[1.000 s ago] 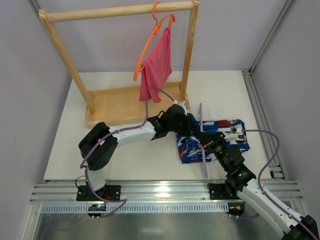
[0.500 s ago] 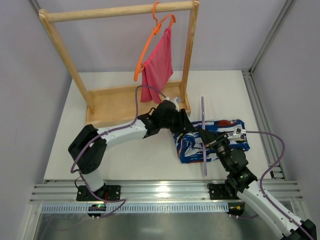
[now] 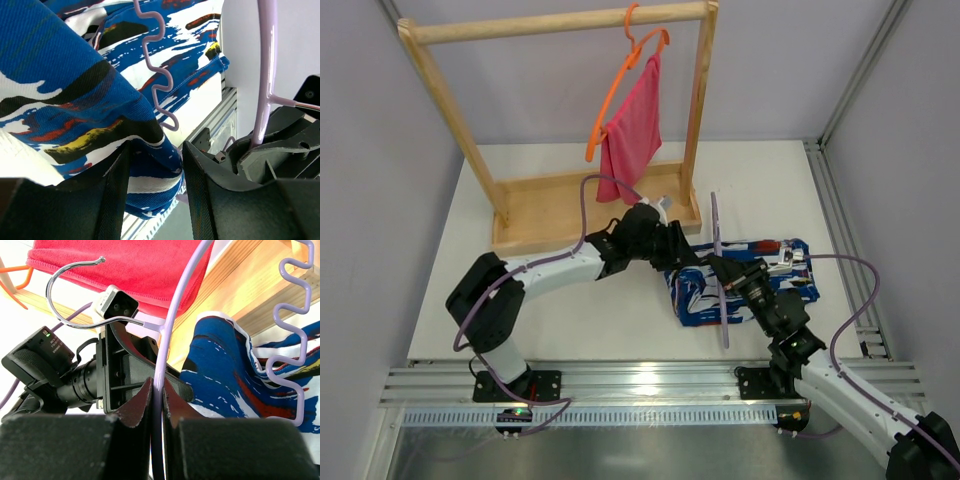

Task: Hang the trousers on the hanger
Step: Place trousers on hanger

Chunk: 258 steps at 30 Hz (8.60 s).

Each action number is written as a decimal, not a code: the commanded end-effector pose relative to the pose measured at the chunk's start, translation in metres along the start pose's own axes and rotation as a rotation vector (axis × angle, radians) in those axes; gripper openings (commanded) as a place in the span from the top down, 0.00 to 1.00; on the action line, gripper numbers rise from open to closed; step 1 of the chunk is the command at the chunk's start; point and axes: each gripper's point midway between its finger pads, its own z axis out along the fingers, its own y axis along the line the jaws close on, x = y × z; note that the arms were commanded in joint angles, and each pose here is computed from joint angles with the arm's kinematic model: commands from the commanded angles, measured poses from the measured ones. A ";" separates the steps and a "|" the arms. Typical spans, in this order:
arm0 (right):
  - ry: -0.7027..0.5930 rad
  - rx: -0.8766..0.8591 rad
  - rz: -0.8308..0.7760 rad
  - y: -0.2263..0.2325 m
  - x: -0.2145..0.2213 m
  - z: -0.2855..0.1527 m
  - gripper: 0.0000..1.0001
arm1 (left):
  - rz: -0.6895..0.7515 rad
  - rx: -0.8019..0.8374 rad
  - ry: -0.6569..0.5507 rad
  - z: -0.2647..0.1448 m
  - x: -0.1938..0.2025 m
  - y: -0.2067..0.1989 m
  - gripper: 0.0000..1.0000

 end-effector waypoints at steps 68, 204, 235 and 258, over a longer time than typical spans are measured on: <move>0.047 0.074 -0.032 -0.069 0.030 -0.028 0.96 | 0.051 0.044 -0.056 -0.023 -0.025 -0.025 1.00; 0.111 0.203 -0.180 -0.105 0.040 -0.035 0.96 | 0.099 0.205 -0.095 -0.017 -0.019 -0.040 0.41; 0.113 0.160 -0.176 -0.091 0.038 -0.032 0.96 | 0.236 0.104 -0.174 0.008 -0.025 -0.072 0.41; 0.119 0.144 -0.200 -0.079 0.035 -0.030 0.95 | 0.230 -0.008 -0.164 0.034 -0.020 -0.075 0.52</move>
